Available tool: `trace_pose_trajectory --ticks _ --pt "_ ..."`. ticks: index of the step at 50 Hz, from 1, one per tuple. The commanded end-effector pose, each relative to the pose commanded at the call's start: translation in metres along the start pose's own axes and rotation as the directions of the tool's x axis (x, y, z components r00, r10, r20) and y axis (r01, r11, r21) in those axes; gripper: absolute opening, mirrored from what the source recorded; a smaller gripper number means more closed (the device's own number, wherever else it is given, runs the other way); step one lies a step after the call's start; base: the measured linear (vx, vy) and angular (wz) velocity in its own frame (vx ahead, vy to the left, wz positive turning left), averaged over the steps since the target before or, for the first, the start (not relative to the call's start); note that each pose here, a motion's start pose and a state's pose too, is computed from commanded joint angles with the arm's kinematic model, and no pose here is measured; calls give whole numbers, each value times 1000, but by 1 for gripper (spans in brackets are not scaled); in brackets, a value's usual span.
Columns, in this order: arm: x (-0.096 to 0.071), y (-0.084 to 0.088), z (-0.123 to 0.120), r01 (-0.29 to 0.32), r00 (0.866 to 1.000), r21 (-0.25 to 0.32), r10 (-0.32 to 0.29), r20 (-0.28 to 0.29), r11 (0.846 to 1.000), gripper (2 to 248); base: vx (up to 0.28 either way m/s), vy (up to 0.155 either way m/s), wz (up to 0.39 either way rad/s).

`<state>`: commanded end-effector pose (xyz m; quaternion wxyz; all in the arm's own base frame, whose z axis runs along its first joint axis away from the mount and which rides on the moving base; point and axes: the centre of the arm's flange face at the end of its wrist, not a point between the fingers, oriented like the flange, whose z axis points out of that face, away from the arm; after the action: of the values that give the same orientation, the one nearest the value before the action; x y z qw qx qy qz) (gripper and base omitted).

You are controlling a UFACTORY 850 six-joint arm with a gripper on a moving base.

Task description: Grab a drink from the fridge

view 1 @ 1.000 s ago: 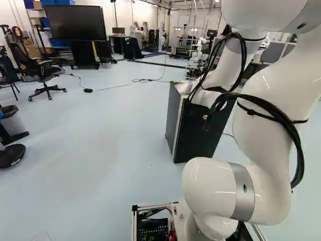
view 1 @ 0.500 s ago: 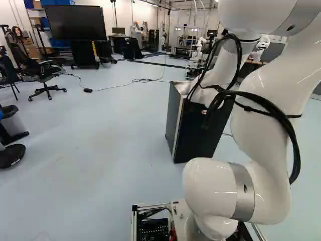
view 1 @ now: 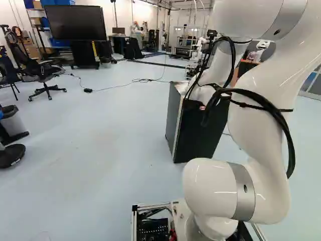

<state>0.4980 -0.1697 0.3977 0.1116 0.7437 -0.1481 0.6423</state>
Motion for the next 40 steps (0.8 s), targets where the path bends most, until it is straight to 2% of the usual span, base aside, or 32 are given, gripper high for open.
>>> trace_pose_trajectory --ticks 16,40 --pt "-1 3 25 -1 1000 -7 1 -9 1000 247 0 0 0" --pt "-24 12 67 -3 1000 -24 3 13 1000 247 0 0 0"
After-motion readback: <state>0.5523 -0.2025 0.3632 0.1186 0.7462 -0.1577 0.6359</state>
